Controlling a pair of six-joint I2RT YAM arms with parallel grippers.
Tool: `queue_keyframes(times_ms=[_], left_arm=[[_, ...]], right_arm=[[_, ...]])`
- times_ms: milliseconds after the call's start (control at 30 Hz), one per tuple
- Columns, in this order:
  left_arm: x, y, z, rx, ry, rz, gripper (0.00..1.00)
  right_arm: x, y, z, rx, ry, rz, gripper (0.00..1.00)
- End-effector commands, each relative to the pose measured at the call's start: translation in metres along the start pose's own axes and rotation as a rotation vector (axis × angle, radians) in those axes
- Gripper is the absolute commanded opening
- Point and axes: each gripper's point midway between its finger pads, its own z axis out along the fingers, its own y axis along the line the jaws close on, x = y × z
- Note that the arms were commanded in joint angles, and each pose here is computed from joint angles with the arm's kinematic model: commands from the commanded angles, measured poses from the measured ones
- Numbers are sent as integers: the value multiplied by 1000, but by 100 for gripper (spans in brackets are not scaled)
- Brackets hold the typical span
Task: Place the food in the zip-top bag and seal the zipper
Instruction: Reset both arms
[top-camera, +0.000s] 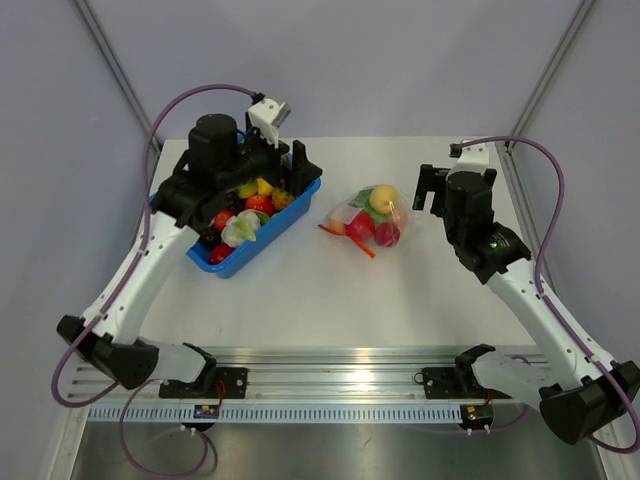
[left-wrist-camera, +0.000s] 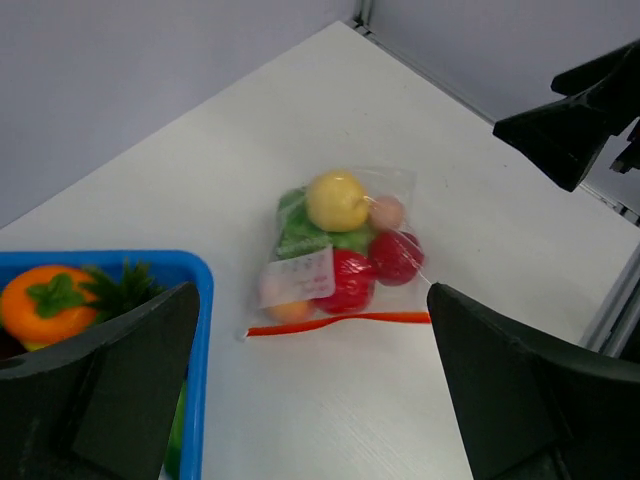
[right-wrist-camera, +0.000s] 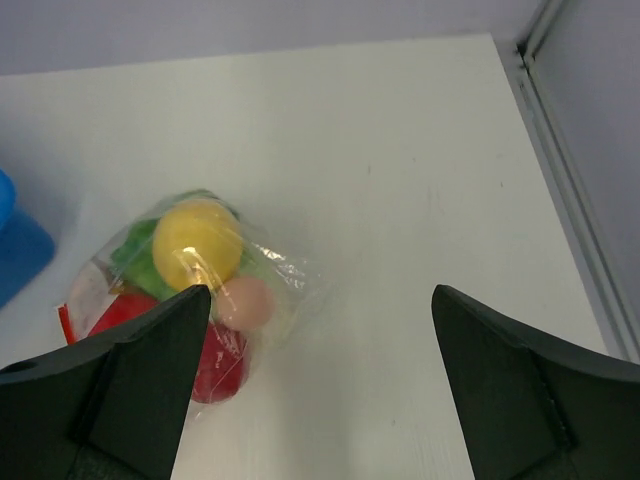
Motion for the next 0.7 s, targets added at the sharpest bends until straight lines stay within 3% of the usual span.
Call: queue_keyframes(times_ms=[0, 167, 367, 667], left_arm=[[24, 22, -39, -207, 33, -28, 99], [82, 39, -73, -383, 106, -132, 99], [144, 36, -102, -438, 124, -215, 99], [145, 30, -122, -450, 44, -247, 99]], right_arm=[[38, -25, -17, 146, 182, 70, 99], [59, -52, -30, 331, 254, 128, 99], [77, -38, -38, 226, 296, 175, 99], [84, -43, -46, 223, 256, 239, 100]])
